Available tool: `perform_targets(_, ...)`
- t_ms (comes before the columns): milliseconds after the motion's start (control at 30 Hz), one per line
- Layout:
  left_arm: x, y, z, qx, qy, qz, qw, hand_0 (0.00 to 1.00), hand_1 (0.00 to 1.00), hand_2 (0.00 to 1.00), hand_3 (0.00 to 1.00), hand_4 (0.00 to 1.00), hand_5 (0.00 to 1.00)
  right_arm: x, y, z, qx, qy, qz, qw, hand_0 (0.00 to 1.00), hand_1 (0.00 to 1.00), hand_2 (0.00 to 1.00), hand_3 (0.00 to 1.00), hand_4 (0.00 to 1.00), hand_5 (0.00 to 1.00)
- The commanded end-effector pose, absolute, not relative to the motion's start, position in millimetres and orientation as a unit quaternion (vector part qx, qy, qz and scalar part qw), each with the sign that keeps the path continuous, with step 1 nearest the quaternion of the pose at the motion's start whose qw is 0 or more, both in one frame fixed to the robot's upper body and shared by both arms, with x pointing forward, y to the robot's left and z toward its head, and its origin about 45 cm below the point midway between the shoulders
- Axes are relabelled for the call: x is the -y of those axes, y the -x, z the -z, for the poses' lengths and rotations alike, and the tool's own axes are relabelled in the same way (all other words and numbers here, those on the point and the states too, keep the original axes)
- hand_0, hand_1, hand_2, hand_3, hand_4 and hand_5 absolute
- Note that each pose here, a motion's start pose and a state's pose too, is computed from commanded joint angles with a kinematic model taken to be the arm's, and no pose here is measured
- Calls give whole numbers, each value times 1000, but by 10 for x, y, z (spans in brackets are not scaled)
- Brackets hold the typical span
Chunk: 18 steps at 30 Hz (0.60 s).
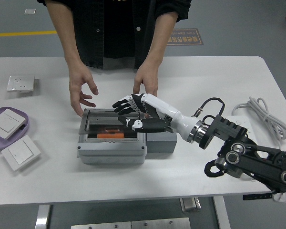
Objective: Pick up the cylinder from the cube,place it in the box,flap close box
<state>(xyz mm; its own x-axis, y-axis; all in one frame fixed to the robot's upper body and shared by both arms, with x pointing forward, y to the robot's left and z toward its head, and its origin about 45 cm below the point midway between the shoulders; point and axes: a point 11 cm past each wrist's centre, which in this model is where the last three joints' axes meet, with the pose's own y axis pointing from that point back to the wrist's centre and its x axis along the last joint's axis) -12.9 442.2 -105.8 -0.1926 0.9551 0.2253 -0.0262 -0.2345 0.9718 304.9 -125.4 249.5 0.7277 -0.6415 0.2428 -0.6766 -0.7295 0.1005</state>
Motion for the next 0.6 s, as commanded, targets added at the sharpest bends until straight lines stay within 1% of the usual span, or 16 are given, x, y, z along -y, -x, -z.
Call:
perform_targets(33, -4428, 119, 1055, -471, -492, -613, 401, 724, 717, 702, 736, 677, 312, 1262, -3035, -2463, 355, -927, -80, 89, 787, 705, 710, 709, 626, 299)
perform_targets(67, -4433, 105, 1053, -470, -491, -614, 402, 723, 718, 702, 734, 676, 311, 1271, -3027, -2420, 356, -928, -63, 88, 764, 699, 711, 713, 621, 305)
perform_targets(267, -4458, 78, 1043, -467, -489, -617, 403, 723, 717, 703, 733, 675, 310, 1312, -3047, -2277, 369, -926, 0, 79, 755, 697, 712, 717, 617, 307)
perform_targets(433, -4464, 140, 1043, -470, -491, -616, 398, 723, 717, 703, 733, 675, 310, 1398, -3128, -2366, 388, -919, -11, 71, 755, 697, 712, 717, 617, 307)
perform_targets(600, -4484, 170, 1036, -471, -491, -617, 395, 723, 716, 701, 731, 673, 308, 1529, -3209, -2632, 416, -905, -68, 63, 754, 699, 713, 720, 610, 316)
